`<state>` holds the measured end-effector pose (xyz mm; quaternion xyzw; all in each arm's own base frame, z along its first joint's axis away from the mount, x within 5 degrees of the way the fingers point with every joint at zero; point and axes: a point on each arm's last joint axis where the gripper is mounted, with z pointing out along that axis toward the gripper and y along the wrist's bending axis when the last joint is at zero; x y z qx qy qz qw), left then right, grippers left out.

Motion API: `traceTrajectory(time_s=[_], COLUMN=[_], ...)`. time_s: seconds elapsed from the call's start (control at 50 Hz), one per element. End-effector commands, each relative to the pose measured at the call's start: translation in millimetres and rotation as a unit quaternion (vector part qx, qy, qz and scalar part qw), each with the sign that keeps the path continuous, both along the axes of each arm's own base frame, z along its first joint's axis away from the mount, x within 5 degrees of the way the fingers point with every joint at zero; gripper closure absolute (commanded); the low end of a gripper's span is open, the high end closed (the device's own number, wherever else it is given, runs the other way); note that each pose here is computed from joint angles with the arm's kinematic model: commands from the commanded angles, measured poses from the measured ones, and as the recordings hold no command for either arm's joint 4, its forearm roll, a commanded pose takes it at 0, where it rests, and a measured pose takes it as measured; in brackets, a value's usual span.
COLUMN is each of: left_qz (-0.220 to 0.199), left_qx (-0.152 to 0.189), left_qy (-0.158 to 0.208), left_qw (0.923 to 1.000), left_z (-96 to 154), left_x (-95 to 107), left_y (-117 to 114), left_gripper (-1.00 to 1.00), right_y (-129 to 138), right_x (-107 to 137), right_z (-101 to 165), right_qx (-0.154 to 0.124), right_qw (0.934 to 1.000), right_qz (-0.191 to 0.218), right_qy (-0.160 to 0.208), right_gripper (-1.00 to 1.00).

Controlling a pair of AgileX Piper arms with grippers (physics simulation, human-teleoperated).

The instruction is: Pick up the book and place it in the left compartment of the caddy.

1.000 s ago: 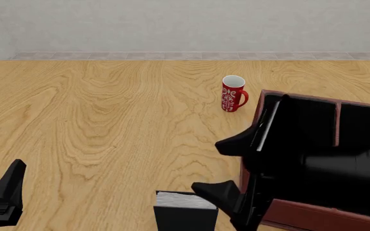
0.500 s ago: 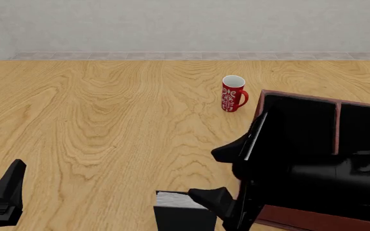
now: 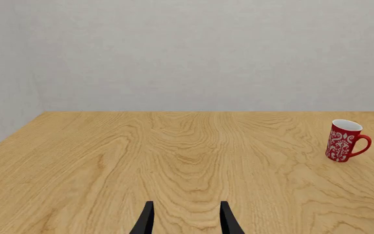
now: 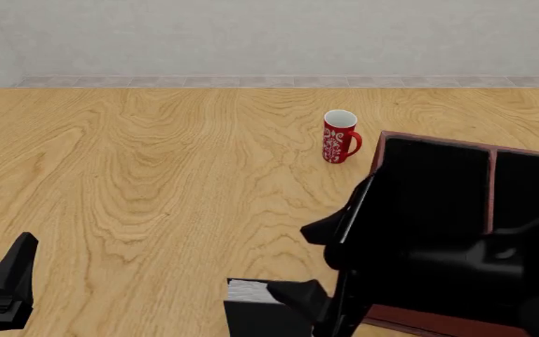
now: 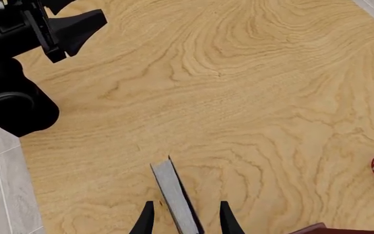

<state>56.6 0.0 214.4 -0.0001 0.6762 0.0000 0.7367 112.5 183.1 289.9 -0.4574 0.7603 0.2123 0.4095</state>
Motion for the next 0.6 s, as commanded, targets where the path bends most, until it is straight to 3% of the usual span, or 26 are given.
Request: traceTrajectory(time_s=[0.02, 0.6], left_qz=[0.000, 0.000], left_qx=[0.000, 0.000], left_qy=[0.000, 0.000], left_qw=[1.0000, 1.0000], left_z=[0.0, 0.0], left_x=[0.0, 0.0], left_y=[0.0, 0.0], left_gripper=[-1.00, -1.00], right_y=[3.4, 10.2], right_x=[2.1, 5.9], right_z=[-8.4, -24.7], right_qx=[-0.004, -0.007], right_qw=[1.0000, 0.9999], right_qz=[-0.001, -0.003], right_qy=[0.004, 0.010], right_gripper=[-1.00, -1.00])
